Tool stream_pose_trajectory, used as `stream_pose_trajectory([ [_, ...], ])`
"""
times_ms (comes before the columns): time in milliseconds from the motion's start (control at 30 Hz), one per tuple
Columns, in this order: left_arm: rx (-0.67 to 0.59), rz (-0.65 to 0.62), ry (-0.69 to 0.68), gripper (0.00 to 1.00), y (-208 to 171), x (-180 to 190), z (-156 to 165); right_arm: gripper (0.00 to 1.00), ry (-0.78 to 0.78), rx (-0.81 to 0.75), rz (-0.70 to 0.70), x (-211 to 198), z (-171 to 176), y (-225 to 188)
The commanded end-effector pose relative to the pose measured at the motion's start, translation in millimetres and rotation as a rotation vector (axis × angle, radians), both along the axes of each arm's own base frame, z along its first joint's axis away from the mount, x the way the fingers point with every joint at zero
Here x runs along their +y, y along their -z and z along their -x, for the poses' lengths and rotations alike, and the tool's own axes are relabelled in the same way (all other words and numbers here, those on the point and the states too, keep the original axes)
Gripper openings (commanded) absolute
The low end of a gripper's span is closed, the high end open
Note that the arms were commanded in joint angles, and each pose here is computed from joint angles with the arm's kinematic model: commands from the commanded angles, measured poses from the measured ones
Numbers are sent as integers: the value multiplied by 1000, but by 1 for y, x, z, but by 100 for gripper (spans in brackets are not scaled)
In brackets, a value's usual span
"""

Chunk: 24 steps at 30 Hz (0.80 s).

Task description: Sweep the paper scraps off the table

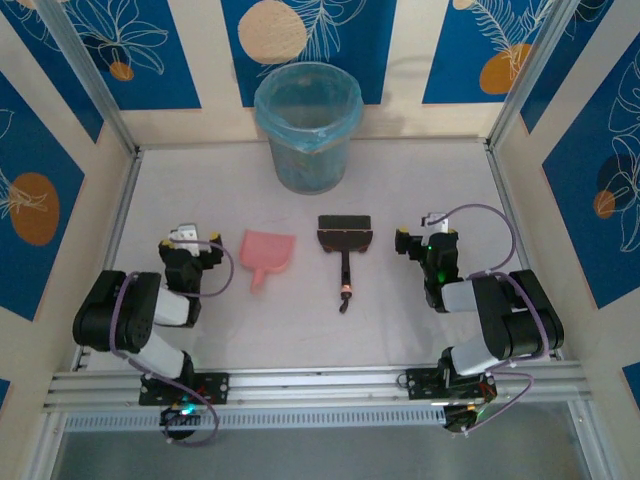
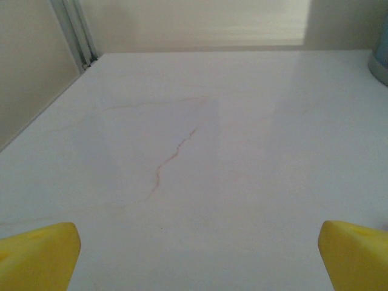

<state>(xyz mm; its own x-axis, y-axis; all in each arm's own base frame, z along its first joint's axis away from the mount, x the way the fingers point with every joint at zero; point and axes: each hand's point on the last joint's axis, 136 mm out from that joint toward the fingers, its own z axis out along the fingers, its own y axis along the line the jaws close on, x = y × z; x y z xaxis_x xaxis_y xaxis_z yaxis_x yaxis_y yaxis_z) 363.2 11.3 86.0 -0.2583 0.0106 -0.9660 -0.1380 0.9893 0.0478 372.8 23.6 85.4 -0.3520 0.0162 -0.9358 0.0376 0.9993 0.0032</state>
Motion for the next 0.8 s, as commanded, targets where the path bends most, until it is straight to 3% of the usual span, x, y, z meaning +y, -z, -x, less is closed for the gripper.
stream_pose_trajectory([
  [0, -57, -20, 43, 100, -17, -9, -9, 99, -2, -82, 6, -2, -12, -25],
  [200, 85, -42, 223, 100, -4, -39, -31, 99, -21, -23, -33, -3, -18, -11],
  [267, 84, -41, 218, 100, -4, -38, -31, 99, -43, -75, -5, 2, -17, -15],
  [400, 85, -37, 205, 100, -5, -36, -33, 99, -41, -33, -23, 0, -19, -10],
  [500, 85, -38, 205, 100, -4, -36, -32, 99, -46, 16, -111, -11, -24, -7],
  [767, 83, -38, 206, 100, -5, -36, -32, 99, -40, 9, -97, -10, -24, -8],
])
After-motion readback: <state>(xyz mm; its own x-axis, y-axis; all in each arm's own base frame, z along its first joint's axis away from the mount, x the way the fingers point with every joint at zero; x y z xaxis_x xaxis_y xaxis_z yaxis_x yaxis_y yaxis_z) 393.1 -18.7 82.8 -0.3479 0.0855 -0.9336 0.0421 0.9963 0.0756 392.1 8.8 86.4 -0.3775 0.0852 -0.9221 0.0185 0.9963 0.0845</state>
